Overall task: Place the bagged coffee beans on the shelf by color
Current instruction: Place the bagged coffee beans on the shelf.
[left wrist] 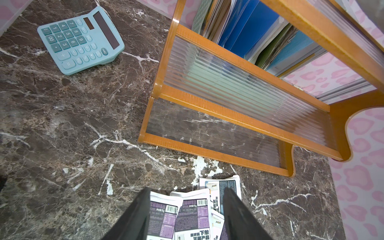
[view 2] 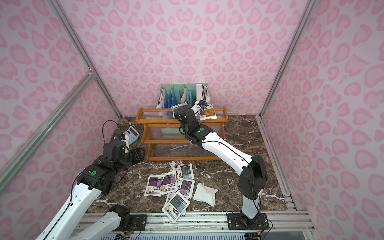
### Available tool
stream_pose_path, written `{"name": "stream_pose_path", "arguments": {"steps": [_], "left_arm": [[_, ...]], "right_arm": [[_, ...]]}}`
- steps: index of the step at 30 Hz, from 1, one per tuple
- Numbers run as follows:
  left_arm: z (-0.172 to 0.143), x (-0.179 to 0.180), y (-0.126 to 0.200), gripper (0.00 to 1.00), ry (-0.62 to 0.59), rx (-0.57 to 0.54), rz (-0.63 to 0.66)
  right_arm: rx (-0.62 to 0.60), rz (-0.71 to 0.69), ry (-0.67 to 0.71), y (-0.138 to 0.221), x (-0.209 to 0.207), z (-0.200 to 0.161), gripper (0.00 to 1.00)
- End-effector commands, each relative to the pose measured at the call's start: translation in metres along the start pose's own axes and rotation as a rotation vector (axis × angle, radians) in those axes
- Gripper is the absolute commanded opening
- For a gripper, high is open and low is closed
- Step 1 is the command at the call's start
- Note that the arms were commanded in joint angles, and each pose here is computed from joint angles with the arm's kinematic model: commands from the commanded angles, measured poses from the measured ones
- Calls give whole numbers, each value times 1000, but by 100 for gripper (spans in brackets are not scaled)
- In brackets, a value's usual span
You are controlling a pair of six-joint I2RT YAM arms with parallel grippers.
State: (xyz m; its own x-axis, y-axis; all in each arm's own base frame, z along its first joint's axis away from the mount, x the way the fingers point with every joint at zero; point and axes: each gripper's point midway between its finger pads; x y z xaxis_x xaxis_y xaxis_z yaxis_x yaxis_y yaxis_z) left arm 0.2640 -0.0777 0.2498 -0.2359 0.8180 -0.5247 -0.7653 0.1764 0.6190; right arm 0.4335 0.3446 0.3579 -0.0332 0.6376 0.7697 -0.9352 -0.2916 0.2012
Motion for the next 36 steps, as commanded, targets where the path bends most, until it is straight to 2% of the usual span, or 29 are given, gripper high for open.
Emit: {"name": "stream_pose_path", "arguments": {"steps": [1,6,8,15,24,28,31,34,36], "left_arm": [[-3,3,2,59,-22,10,8],[-6,6,2,59,-23,16,14],[-8,8,2,59,-17,25,19],[-13,13,1,59,-8,39,37],[-7,10,-4,59,-16,21,35],[-6,7,-8,59,-26,27,34],[-7,5,-11,59,-29,36,29],[-11,2,-16,60,-30,56,17],[-17,-1,-22,61,-39,90,-2]], "right_arm": [[-1,-7,-41,1,-6,-1,10],[-17,-32,-39,2,-14,-3,13],[-24,-35,-33,3,-15,-2,17],[55,16,-33,10,-14,-17,53],[135,33,34,31,-21,-21,79],[187,-6,99,45,-35,-26,82],[223,-50,190,60,-56,-27,80],[273,-104,312,78,-85,-16,79],[375,-145,390,90,-125,-21,78]]}}
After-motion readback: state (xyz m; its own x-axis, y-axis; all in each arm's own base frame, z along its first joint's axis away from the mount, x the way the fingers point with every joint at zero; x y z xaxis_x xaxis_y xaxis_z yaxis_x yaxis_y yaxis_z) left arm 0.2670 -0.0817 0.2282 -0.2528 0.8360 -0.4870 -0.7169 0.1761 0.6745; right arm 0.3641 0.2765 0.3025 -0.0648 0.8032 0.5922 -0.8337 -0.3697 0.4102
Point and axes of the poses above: each gripper's point midway between its finger pads, its own y axis back along the fingers, its own x axis along the line the jaws close on, z = x × y, and after that the axes turned 9 degrees about y, right-handed
